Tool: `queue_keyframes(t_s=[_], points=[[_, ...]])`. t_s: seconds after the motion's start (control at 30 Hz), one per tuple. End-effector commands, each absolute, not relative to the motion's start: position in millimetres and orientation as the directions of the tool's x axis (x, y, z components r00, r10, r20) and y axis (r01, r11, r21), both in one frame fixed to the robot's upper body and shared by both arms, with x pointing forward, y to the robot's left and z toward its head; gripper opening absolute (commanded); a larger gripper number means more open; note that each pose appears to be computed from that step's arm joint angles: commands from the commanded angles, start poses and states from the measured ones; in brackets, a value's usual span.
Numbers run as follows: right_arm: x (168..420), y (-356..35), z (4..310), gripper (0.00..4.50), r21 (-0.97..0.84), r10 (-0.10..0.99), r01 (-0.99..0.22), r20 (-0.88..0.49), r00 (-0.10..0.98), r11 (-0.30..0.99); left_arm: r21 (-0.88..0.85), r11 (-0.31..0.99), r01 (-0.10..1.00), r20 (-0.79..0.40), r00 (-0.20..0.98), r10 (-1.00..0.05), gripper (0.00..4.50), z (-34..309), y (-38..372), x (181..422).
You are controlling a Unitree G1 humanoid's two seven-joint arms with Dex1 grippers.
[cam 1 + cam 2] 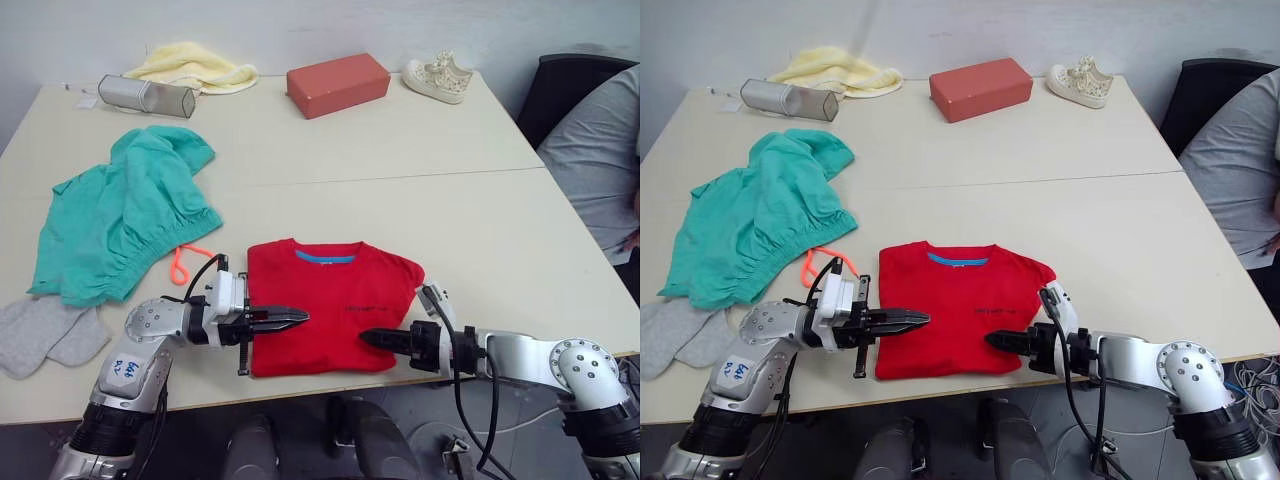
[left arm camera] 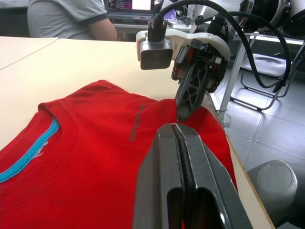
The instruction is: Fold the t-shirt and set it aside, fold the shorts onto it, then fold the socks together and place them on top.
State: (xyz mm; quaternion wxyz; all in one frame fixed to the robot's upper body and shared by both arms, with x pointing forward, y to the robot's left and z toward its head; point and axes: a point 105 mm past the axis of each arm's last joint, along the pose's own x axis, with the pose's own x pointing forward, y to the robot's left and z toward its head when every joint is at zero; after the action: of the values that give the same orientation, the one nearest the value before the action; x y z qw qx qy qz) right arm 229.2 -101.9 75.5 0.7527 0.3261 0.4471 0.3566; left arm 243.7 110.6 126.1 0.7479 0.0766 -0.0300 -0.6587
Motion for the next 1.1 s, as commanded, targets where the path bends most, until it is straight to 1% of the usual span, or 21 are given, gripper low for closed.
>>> queue_keyframes(t_s=[0.03,0.07,0.1,0.17,0.27,0.37,0.5,0.77,0.87,1.1], points=[[217,-102,55,0.49,0.787,0.808,-0.216,-0.515,0.286,0.578,0.181,0.111,0.977,-0.048,0.122,-0.991,0.00,131,108,243],[218,-106,55,0.15,0.777,0.797,-0.216,-0.523,0.301,0.591,0.181,0.112,0.977,-0.048,0.123,-0.991,0.00,130,108,243],[220,-111,56,0.04,0.767,0.786,-0.215,-0.532,0.314,0.605,0.181,0.113,0.977,-0.049,0.124,-0.991,0.00,130,108,243],[220,-120,57,0.04,0.748,0.767,-0.214,-0.548,0.335,0.628,0.180,0.115,0.977,-0.050,0.126,-0.991,0.00,130,109,243],[222,-147,63,0.04,0.690,0.706,-0.212,-0.587,0.395,0.692,0.177,0.119,0.977,-0.052,0.130,-0.990,0.00,128,110,244],[224,-176,70,0.04,0.645,0.644,-0.186,-0.606,0.467,0.742,0.175,0.121,0.977,-0.051,0.131,-0.990,0.00,127,109,245],[224,-212,77,0.04,0.582,0.561,-0.146,-0.639,0.527,0.800,0.175,0.118,0.977,-0.047,0.128,-0.991,0.00,126,108,247],[235,-286,87,0.04,0.453,0.358,-0.023,-0.671,0.649,0.891,0.193,0.106,0.975,-0.035,0.115,-0.993,0.00,127,102,256],[244,-316,96,0.04,0.409,0.265,0.036,-0.654,0.709,0.912,0.200,0.102,0.975,-0.034,0.111,-0.993,0.00,127,101,258],[256,-365,107,0.04,0.334,0.098,0.150,-0.622,0.777,0.931,0.209,0.098,0.973,-0.032,0.107,-0.994,0.00,127,102,259]])
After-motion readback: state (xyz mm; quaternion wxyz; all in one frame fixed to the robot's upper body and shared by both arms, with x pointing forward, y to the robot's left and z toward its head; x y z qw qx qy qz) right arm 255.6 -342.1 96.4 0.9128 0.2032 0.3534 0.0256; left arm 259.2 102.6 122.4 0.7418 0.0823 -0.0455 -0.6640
